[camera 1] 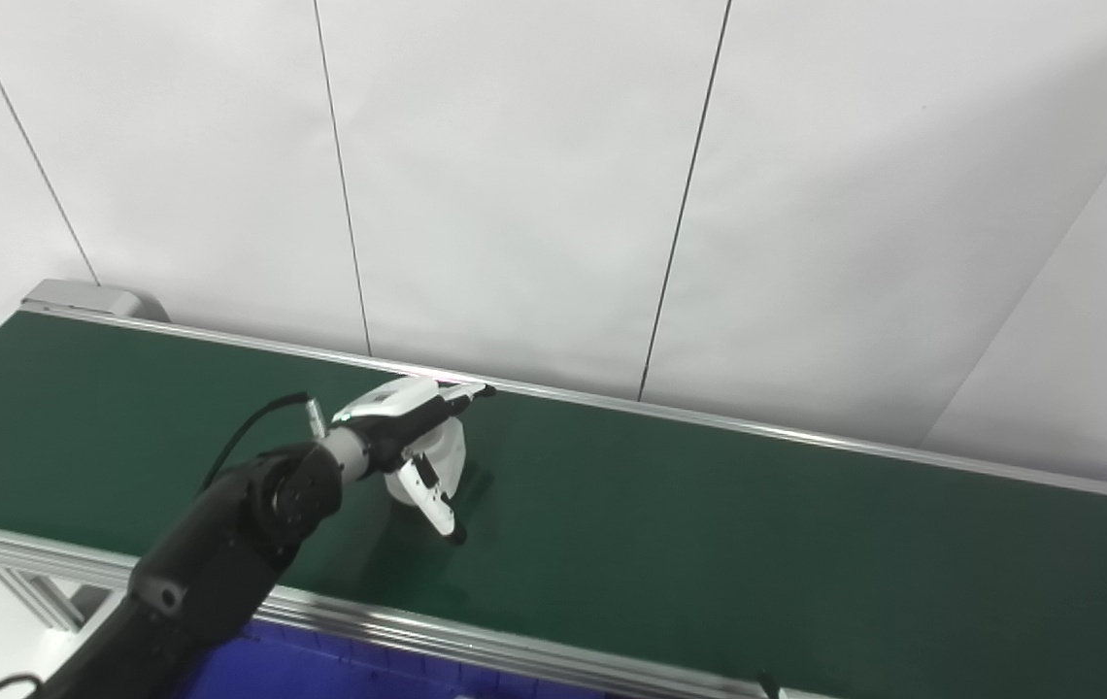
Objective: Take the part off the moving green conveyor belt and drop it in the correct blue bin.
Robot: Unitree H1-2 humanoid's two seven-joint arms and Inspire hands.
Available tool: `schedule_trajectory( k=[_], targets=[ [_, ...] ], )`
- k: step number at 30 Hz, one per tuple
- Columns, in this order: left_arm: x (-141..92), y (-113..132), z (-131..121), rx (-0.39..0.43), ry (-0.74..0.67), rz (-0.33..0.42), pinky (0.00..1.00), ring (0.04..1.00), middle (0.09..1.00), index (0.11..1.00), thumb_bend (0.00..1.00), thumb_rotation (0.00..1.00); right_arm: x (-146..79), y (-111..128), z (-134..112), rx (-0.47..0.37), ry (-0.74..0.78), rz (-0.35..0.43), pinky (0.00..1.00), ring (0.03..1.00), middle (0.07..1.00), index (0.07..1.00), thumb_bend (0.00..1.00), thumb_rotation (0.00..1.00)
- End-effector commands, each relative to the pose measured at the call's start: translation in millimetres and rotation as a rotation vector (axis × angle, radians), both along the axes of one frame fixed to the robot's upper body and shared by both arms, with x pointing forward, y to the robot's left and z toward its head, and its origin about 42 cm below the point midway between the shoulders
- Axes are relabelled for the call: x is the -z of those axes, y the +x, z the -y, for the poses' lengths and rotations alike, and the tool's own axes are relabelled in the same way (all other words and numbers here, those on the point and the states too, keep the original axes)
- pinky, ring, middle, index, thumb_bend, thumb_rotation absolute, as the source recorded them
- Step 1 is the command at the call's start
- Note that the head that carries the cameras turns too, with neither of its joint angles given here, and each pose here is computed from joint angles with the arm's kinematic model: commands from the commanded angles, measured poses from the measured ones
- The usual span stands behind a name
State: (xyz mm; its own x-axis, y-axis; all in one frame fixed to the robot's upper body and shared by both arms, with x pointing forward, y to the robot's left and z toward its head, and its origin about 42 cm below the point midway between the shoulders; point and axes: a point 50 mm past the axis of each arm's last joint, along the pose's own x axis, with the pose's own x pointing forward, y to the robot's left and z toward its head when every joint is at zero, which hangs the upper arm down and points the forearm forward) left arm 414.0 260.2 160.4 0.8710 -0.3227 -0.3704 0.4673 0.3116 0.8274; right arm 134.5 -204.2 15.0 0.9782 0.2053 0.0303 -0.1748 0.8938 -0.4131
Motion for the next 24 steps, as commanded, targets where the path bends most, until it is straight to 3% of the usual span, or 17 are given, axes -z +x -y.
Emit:
schedule_trajectory(
  k=[1,5,9,10,11,12,13,14,15,16,17,19,24],
  targets=[
    [-14,10,-6,-0.012,0.038,-0.004,1.0,1.0,1.0,0.969,0.98,0.14,-13,5,-4,-0.006,0.049,0.089,0.96,0.981,1.0,1.0,0.8,0.88],
    [-4,13,-2,-0.026,0.12,-0.096,1.0,1.0,1.0,0.959,0.95,0.08,-13,4,-4,0.0,0.051,0.087,0.96,0.978,1.0,1.0,0.8,0.88],
    [5,13,-1,-0.052,0.152,-0.071,1.0,1.0,1.0,0.937,0.87,0.0,-13,4,-5,0.002,0.048,0.092,0.94,0.978,1.0,1.0,0.81,0.89],
    [7,12,-1,-0.06,0.142,-0.052,0.84,0.903,0.965,0.882,0.79,0.0,-13,4,-5,0.003,0.047,0.093,0.96,0.975,0.998,1.0,0.8,0.89],
    [10,13,-1,-0.076,0.119,-0.029,0.79,0.87,0.953,0.863,0.77,0.0,-13,4,-5,0.003,0.047,0.092,0.96,0.974,0.997,1.0,0.8,0.89],
    [12,13,-2,-0.086,0.104,-0.014,0.66,0.794,0.896,0.815,0.68,0.0,-12,4,-5,0.003,0.048,0.091,0.96,0.98,0.999,1.0,0.8,0.89],
    [14,15,-3,-0.099,0.099,-0.001,0.59,0.755,0.866,0.79,0.63,0.0,-12,4,-5,0.003,0.047,0.089,0.96,0.983,1.0,1.0,0.8,0.89],
    [16,15,-3,-0.109,0.093,0.011,0.54,0.684,0.782,0.704,0.56,0.0,-12,4,-5,0.003,0.048,0.088,0.95,0.989,1.0,1.0,0.81,0.9],
    [17,16,-4,-0.115,0.083,0.022,0.52,0.625,0.686,0.577,0.53,0.01,-12,4,-5,0.003,0.049,0.088,0.95,0.99,1.0,1.0,0.81,0.89],
    [18,16,-4,-0.119,0.074,0.03,0.52,0.586,0.581,0.508,0.51,0.0,-12,4,-5,0.003,0.051,0.088,0.96,0.991,1.0,1.0,0.8,0.89],
    [19,16,-4,-0.122,0.064,0.043,0.52,0.582,0.571,0.501,0.51,0.0,-12,4,-5,0.005,0.048,0.091,0.96,0.991,1.0,1.0,0.8,0.89],
    [20,15,-3,-0.127,0.047,0.065,0.48,0.476,0.54,0.488,0.5,0.0,-12,4,-5,0.008,0.041,0.096,0.94,0.965,0.99,1.0,0.79,0.9],
    [28,11,-2,-0.126,0.011,0.134,0.46,0.447,0.525,0.484,0.5,0.0,-12,4,-4,0.007,0.042,0.096,0.92,0.97,1.0,1.0,0.79,0.9]
  ],
)
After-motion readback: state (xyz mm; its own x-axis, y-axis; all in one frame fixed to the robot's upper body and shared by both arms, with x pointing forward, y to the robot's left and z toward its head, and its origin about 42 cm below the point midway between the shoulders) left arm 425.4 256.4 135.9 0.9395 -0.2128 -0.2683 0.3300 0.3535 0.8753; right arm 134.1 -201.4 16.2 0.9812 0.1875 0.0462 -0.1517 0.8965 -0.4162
